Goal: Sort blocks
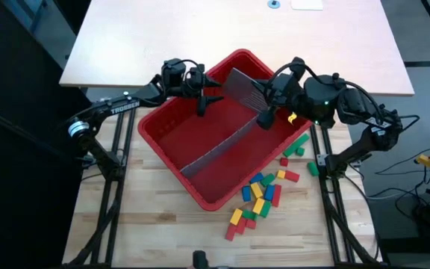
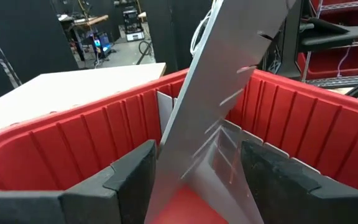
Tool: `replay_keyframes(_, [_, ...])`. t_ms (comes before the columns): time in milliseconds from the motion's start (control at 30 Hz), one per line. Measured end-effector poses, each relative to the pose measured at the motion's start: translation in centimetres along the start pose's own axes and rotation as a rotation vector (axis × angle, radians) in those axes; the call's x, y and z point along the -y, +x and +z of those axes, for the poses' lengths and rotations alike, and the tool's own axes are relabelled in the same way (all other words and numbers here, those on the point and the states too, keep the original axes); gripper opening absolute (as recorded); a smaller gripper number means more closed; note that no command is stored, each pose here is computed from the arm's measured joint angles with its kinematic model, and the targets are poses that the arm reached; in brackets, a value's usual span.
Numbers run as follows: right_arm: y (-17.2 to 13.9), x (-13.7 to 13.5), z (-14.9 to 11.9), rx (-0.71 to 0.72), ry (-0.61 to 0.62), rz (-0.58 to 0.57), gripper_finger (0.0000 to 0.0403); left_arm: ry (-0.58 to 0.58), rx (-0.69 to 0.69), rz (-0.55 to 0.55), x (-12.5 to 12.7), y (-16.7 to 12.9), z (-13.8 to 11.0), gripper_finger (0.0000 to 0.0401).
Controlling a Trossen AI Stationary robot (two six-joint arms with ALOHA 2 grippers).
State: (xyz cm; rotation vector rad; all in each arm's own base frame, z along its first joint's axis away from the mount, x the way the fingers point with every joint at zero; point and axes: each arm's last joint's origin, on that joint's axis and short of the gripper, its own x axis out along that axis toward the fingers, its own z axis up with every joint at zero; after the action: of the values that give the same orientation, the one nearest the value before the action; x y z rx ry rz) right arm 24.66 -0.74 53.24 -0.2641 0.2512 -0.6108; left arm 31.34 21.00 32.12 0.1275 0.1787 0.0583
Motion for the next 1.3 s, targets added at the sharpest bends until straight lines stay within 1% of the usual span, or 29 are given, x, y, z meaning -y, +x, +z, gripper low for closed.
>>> replay_keyframes(167, [0.0, 0.0, 0.2, 0.016, 0.021, 0.003, 0.0000, -0.005, -0.002, 0.009, -0.2, 0.7, -0.6, 0.0214])
replay_keyframes(300, [0.0, 0.0, 0.2, 0.015, 0.021, 0.005, 0.0000, 0.008, 0.017, 0.018, -0.3, 1.0, -0.7, 0.0195])
replay_keyframes(367, [0.0, 0.0, 0.2, 0.014, 0.020, 0.002, 0.0000, 0.017, 0.007, 0.042, -0.4, 1.0, -0.8, 0.0177])
replay_keyframes(467, [0.0, 0.0, 0.1, 0.012, 0.017, 0.000, 0.0000, 0.020, 0.001, 0.052, -0.4, 1.1, -0.9, 0.0132])
replay_keyframes(600, [-0.2, 0.2, 0.1, 0.012, 0.002, -0.005, 0.0000, 0.041, 0.000, 0.051, -0.5, 1.0, -0.9, 0.0038])
replay_keyframes(633, [-0.2, 0.2, 0.1, 0.013, 0.001, -0.006, 0.0000, 0.043, -0.001, 0.052, -0.5, 1.0, -0.9, 0.0021])
replay_keyframes(667, [-0.3, 0.3, 0.2, 0.014, 0.001, -0.006, 0.0000, 0.044, -0.002, 0.060, -0.5, 1.0, -0.9, 0.0012])
replay_keyframes(800, [-0.6, 0.5, 0.1, 0.012, 0.001, -0.008, 0.0000, 0.055, -0.002, 0.081, -0.6, 0.9, -0.8, 0.0003])
replay_keyframes(900, [-1.0, 0.8, 0.0, 0.004, 0.003, -0.005, 0.0000, 0.054, -0.011, 0.087, -0.8, 0.8, 0.1, 0.0002])
replay_keyframes(1067, [-2.1, 1.7, -0.1, 0.001, 0.005, -0.008, 0.0000, 0.112, -0.047, 0.101, -1.4, 0.2, 3.3, 0.0001])
replay_keyframes(1200, [-3.1, 2.5, -0.3, -0.014, 0.002, -0.029, 0.0000, 0.189, -0.125, 0.082, -1.5, -0.8, 6.0, 0.0000])
replay_keyframes(1300, [-3.8, 3.1, -0.5, -0.020, 0.018, -0.038, 0.0000, 0.212, -0.182, 0.069, -1.4, -1.6, 7.5, 0.0000])
